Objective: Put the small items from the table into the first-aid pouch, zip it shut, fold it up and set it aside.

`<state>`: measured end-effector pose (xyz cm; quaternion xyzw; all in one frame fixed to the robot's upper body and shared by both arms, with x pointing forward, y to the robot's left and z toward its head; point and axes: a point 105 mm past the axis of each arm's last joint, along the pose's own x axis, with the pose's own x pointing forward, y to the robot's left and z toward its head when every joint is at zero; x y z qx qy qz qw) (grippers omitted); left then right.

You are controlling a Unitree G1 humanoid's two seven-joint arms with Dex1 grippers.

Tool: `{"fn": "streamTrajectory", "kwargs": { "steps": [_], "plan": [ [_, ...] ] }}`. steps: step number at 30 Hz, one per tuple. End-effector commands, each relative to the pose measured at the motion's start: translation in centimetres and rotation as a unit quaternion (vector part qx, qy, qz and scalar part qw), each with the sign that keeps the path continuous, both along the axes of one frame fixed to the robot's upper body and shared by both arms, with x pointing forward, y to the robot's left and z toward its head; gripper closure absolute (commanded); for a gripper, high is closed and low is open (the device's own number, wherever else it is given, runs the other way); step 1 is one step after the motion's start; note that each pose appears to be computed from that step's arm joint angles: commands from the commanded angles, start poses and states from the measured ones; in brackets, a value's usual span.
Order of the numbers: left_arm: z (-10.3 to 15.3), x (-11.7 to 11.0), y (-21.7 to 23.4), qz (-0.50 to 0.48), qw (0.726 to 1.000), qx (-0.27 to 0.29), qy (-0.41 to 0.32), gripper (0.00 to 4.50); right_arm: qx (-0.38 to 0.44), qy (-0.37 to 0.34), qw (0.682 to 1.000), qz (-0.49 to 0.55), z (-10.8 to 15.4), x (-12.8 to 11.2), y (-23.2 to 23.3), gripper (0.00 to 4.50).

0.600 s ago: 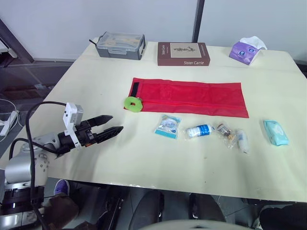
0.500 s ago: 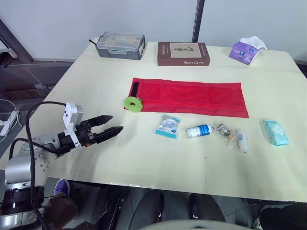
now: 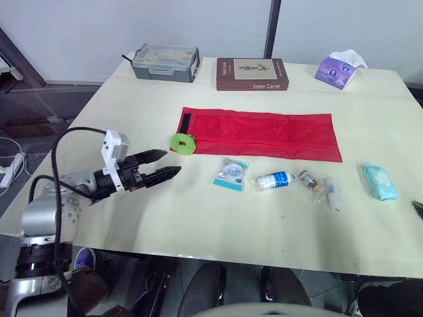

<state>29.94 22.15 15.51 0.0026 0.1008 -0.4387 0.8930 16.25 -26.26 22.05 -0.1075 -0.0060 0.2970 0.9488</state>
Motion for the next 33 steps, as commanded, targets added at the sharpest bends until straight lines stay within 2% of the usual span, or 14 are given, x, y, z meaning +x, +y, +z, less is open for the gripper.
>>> {"fn": "streamTrajectory", "kwargs": {
  "steps": [1,6,11,15,18,26,33],
  "plan": [
    [1.1,0.2,-0.1,-0.013,0.999,0.023,-0.026,0.08,0.007,-0.009,0.998,0.061,0.7,0.6,3.8,0.00],
    [0.9,-0.3,-1.6,-0.061,0.997,0.040,-0.009,0.08,0.005,-0.005,0.994,0.107,0.5,2.1,7.7,0.00],
    [-0.7,-0.9,-4.4,-0.062,0.986,0.053,0.143,0.08,-0.004,-0.017,0.987,0.161,0.4,2.4,10.7,0.00],
    [-2.2,0.5,-5.6,-0.021,0.973,0.058,0.224,0.08,-0.011,-0.017,0.987,0.161,0.2,2.3,10.8,0.00],
    [-2.6,1.4,-7.4,-0.012,0.965,0.044,0.259,0.08,-0.017,-0.019,0.989,0.147,0.2,2.0,10.5,0.00],
    [-2.7,4.5,-10.7,0.026,0.936,-0.036,0.349,0.08,-0.019,-0.021,0.994,0.109,0.0,1.0,10.0,0.00],
    [-2.4,5.0,-11.9,0.014,0.914,-0.071,0.400,0.08,-0.017,-0.022,0.996,0.090,-0.1,0.4,9.9,0.00]
  ]
}}
